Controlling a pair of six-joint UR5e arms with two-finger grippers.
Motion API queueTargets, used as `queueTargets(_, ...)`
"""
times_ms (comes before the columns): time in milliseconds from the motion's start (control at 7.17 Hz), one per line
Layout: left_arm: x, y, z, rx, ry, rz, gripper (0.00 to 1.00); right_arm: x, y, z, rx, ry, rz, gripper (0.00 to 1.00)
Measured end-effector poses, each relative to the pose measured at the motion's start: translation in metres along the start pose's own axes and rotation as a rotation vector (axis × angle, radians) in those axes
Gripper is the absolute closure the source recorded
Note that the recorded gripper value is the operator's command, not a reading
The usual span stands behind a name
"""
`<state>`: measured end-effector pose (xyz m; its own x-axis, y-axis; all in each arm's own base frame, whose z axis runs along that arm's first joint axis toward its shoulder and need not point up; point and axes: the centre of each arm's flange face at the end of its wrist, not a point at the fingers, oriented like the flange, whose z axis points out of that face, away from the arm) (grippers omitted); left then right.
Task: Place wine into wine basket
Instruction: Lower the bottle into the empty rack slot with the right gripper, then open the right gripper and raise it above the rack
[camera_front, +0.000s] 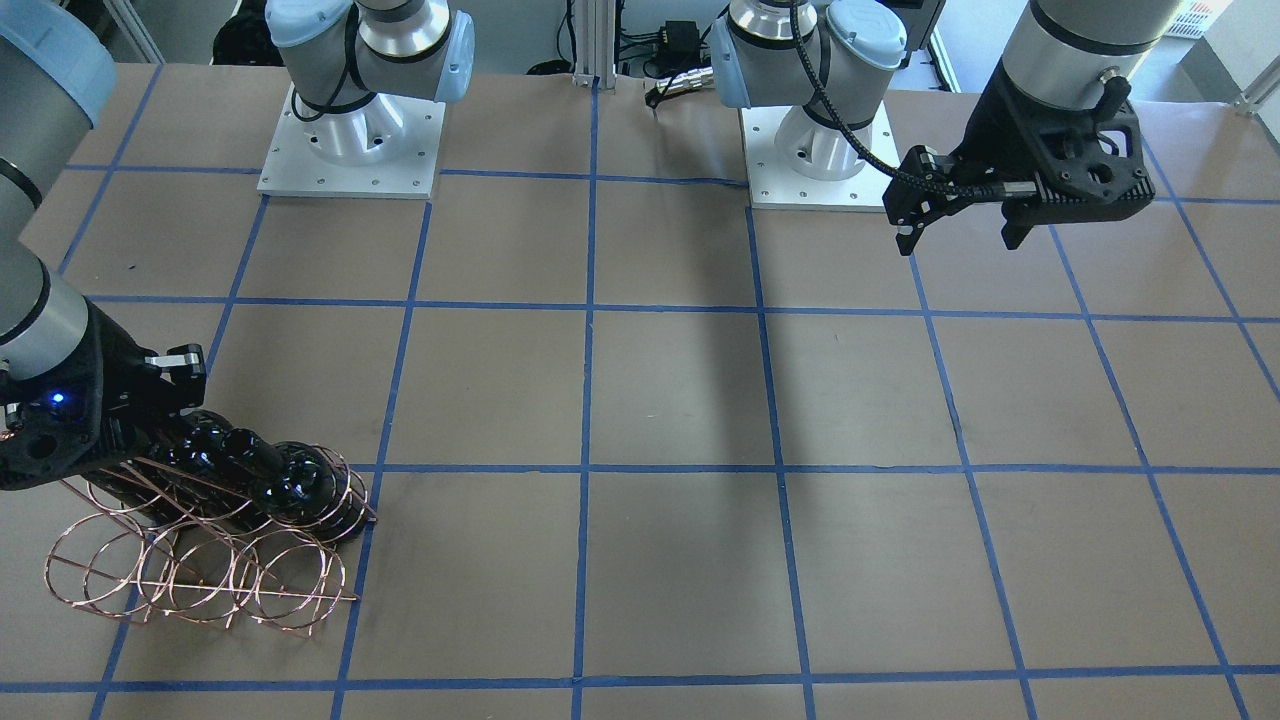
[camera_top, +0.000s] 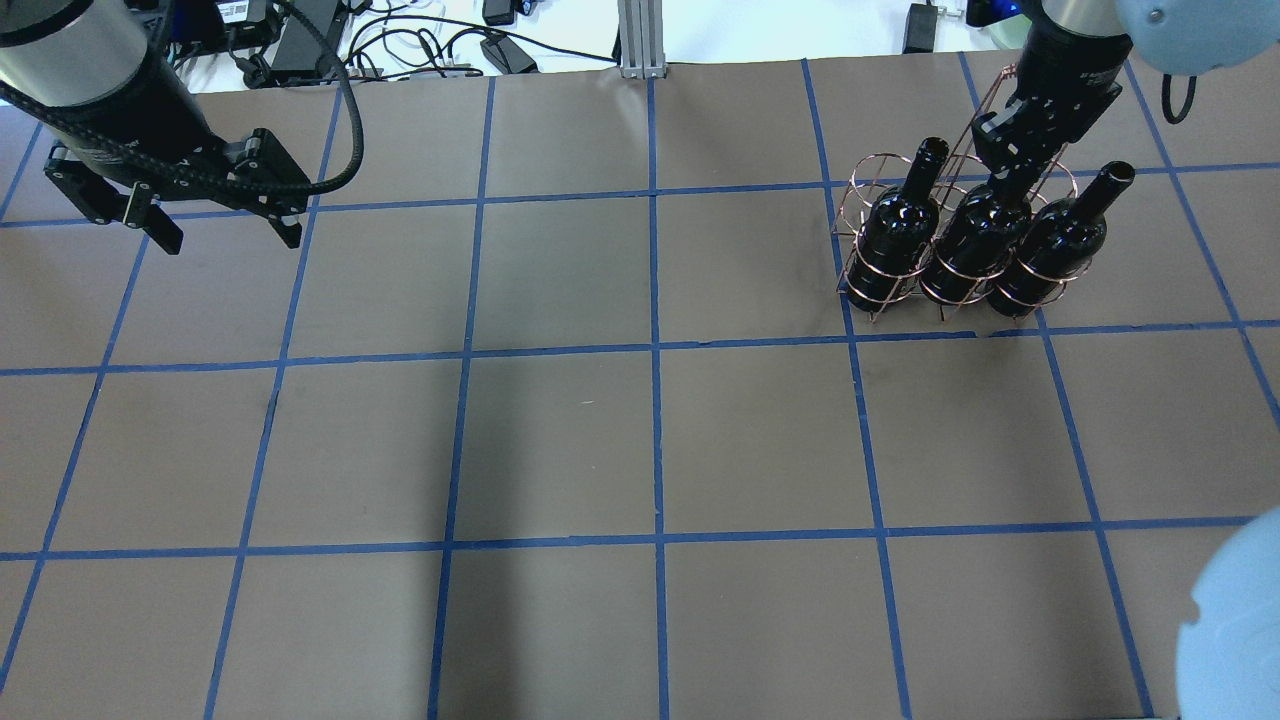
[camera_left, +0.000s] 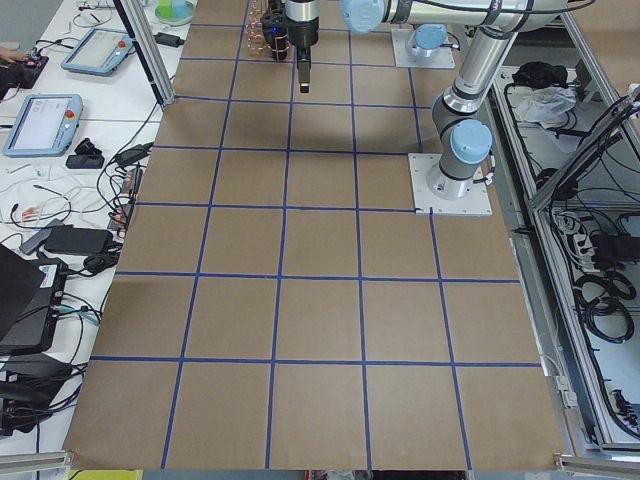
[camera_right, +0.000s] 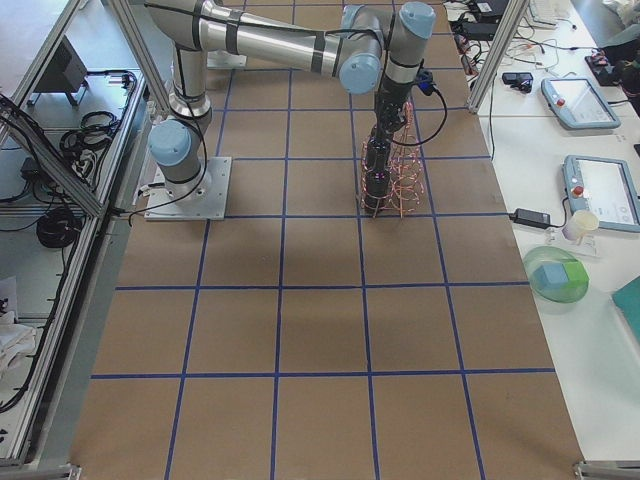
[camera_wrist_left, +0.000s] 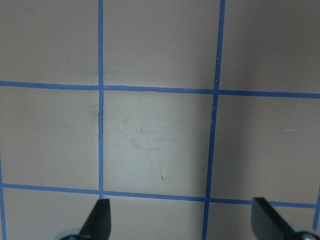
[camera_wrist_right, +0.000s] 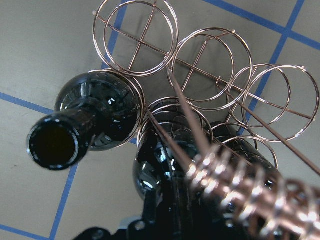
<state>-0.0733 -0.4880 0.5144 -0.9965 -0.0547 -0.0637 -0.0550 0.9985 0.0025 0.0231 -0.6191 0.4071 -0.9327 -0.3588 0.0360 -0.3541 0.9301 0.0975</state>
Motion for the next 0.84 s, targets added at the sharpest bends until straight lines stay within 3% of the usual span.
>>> queueTargets(140, 0.003, 0.001, -0.001, 0.003, 0.003, 0.003, 0.0, 0.0, 0.0, 0.0, 0.0, 0.001, -0.002, 0.01)
queueTargets(558, 0.013, 0.003, -0.004, 0.007, 0.003, 0.023, 0.0, -0.005, 0.01, -0.02, 0.023, 0.015, -0.002, 0.0)
queueTargets(837, 0.026, 0.008, -0.009, 0.017, 0.002, 0.049, 0.0, -0.023, 0.042, -0.067, 0.064, 0.03, 0.014, 0.0)
